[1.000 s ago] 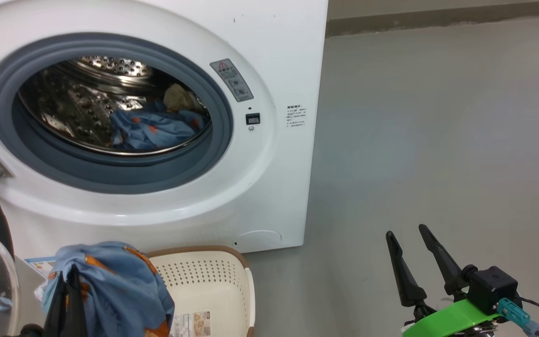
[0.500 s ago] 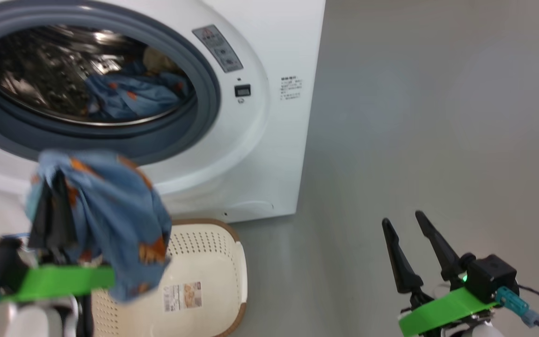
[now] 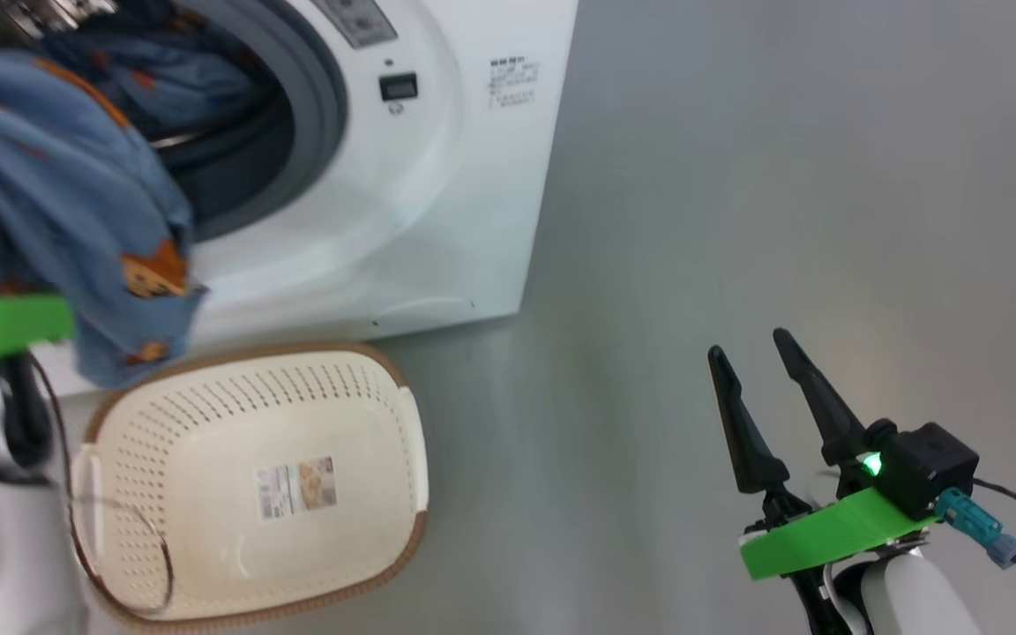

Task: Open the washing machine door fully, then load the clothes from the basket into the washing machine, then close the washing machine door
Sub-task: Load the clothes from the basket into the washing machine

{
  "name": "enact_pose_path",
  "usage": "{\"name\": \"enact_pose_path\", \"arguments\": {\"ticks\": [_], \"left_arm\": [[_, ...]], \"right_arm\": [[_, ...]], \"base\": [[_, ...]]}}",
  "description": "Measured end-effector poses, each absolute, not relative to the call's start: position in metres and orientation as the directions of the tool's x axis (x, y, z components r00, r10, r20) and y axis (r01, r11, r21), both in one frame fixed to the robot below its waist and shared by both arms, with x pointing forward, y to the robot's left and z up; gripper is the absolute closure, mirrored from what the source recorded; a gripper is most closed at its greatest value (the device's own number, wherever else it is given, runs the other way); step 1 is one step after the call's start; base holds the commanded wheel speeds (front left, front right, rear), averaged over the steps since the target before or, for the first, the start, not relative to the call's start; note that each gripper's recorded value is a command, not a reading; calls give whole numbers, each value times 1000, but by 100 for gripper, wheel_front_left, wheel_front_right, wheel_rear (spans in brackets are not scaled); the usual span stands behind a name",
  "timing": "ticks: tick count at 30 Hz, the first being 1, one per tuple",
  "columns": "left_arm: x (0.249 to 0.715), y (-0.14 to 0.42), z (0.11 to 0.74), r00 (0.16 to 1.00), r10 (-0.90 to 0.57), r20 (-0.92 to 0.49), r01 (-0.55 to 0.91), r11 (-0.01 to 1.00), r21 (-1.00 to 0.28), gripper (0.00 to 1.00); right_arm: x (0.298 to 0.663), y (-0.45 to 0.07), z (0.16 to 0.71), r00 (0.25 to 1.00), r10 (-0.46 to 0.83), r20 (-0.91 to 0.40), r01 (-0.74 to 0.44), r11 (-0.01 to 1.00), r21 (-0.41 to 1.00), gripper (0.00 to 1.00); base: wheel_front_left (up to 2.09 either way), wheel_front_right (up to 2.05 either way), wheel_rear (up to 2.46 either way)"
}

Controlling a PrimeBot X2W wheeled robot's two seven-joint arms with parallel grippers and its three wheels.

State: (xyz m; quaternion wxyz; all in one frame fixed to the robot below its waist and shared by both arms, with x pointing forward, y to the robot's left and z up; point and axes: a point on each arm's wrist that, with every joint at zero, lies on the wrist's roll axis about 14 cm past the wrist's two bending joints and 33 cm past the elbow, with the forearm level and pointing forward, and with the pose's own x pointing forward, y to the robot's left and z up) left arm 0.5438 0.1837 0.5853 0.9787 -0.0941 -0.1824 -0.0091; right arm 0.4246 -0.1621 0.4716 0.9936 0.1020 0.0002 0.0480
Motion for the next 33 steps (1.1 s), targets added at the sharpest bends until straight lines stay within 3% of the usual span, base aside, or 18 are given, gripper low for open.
{"name": "enact_pose_path", "arguments": {"ticks": [12,24,33], "left_arm": [[618,176,540,949,30,315,49,970,-239,100],[674,138,432,994,-99,40,105,968,-226,100],[711,125,411,973,-189,-131,158,964,-214,100]], "right_arm": [[452,-168,424,993,84,-87,-63,974,220,0],[456,-171,375,977,75,-198,-24,969,247,0],[459,-158,354,964,113,-239,-47,963,266,0]], "base": [[0,0,0],[0,0,0],[0,0,0]]}}
